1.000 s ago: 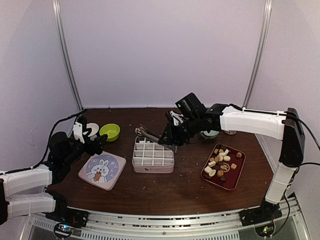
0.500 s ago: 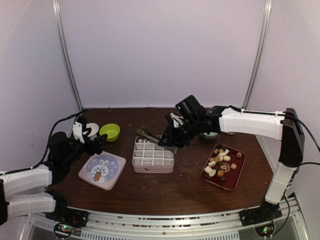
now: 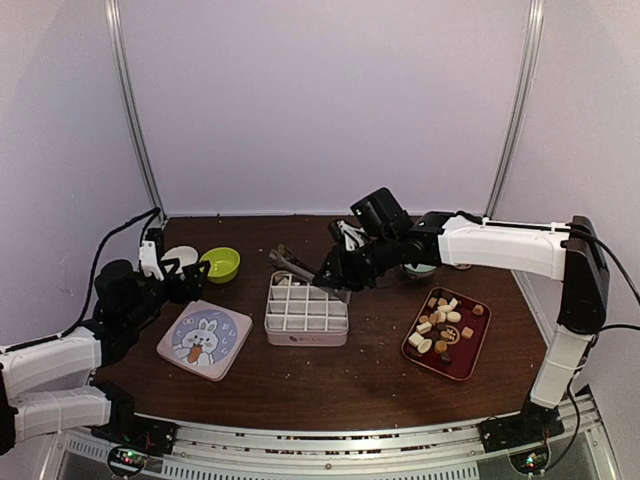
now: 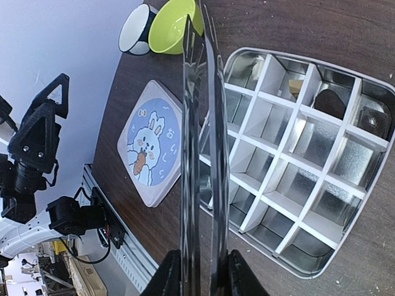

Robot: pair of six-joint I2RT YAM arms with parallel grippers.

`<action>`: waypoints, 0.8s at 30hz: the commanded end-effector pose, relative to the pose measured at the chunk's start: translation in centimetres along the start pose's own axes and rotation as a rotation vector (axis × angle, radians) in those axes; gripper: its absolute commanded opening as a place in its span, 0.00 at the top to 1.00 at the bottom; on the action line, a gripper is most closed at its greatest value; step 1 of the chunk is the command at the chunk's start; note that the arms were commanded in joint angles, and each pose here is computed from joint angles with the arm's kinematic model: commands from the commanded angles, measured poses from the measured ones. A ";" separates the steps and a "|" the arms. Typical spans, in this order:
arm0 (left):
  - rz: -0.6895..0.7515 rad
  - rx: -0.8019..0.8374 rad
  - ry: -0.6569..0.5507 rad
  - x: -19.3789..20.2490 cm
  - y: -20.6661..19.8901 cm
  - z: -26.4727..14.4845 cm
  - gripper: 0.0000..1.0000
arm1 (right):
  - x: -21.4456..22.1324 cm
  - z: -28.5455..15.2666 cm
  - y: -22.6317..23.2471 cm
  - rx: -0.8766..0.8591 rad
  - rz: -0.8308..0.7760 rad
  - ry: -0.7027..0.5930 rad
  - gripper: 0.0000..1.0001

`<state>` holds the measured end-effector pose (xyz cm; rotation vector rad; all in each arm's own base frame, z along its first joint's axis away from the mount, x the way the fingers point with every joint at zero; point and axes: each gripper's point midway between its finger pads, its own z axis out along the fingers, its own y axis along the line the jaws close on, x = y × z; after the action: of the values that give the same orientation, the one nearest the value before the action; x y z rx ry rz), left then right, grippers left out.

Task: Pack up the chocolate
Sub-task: Place the fake chocolate in the empty pocket of the box, then adjust the clamp.

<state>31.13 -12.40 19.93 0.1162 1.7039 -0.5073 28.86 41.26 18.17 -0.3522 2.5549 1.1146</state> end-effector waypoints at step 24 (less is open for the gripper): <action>-0.894 0.341 0.175 -3.7 -14.8 1.6 0.03 | -0.3 -3.5 8.5 -0.135 -0.300 -0.200 0.78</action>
<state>27.47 -24.96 24.54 -0.2913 1.8521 -1.3893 25.79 44.10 23.86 -0.5779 2.2694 1.1472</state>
